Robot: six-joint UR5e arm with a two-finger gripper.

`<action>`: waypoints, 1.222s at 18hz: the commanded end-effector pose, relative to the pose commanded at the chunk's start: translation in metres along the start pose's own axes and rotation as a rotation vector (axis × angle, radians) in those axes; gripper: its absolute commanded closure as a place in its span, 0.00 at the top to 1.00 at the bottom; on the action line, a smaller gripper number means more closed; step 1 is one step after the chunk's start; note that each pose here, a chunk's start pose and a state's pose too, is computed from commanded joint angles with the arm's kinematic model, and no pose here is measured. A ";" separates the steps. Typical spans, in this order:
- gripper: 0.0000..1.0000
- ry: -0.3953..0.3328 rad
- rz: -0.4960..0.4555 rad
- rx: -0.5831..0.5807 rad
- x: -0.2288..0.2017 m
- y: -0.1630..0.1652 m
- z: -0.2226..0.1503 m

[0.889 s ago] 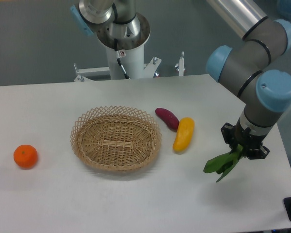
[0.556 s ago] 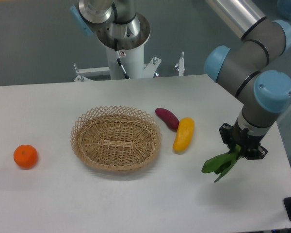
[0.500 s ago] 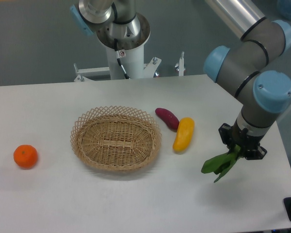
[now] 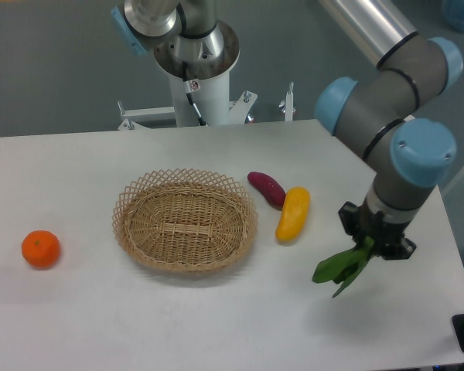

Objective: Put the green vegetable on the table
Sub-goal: 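Carry the held green bok choy with the gripper past the basket, then lower the bok choy onto the table beside the orange and release it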

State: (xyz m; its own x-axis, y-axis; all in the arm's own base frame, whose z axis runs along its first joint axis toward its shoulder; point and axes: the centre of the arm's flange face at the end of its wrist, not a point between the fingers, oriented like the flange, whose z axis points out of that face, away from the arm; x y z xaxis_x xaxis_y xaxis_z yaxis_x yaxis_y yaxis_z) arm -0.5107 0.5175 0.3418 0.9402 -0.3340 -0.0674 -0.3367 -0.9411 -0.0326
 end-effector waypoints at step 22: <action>0.32 -0.022 0.250 0.048 0.191 -0.241 0.033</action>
State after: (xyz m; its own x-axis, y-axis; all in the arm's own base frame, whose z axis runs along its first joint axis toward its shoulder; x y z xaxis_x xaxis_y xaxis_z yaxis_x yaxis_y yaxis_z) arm -0.2522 0.6819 0.3037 0.8260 -0.5545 -0.1009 -0.5613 -0.8255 -0.0589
